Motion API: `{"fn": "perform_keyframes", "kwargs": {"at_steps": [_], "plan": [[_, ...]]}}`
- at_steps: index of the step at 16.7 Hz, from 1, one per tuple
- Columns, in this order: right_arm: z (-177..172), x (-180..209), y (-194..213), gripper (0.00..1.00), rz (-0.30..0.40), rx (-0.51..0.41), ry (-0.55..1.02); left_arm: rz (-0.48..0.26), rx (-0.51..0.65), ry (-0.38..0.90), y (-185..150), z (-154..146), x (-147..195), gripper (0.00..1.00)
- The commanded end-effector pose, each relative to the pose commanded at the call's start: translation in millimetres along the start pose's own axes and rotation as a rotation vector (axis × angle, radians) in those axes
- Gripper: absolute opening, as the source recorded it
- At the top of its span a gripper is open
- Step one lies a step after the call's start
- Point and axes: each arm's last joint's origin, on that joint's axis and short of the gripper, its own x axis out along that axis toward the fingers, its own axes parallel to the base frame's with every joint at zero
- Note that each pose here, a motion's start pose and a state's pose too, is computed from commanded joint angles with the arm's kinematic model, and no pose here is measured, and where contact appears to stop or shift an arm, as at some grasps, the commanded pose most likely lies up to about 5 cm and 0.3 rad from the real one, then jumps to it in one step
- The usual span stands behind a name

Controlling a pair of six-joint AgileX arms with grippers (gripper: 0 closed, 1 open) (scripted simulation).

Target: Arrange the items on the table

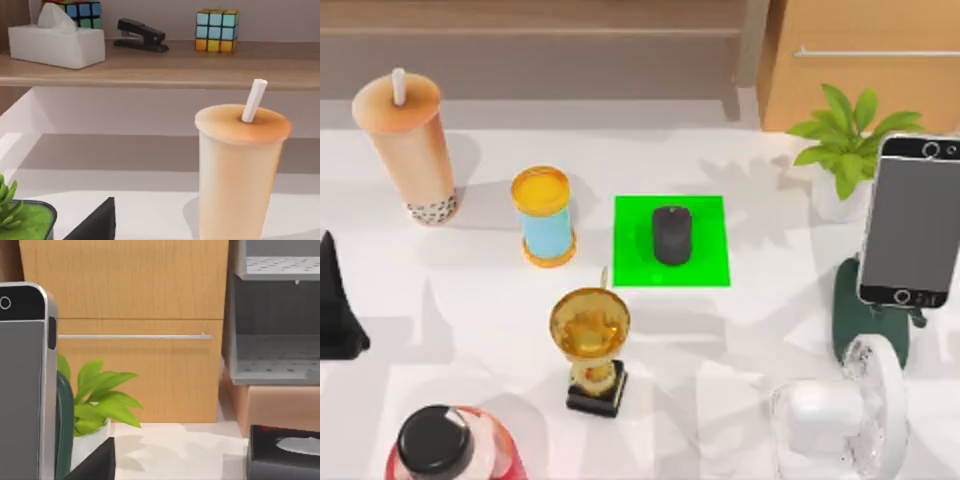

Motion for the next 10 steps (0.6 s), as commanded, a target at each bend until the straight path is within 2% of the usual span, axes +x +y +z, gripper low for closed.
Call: {"fn": "perform_keyframes", "kwargs": {"at_steps": [4,10], "plan": [[0,0,0,1.0,0.0,0.0,0.0,-0.014,-0.005,0.101,-6,-9,24,1.0],[0,0,0,1.0,0.0,0.0,0.0,-0.021,0.032,0.373,-17,-55,73,1.0]]}}
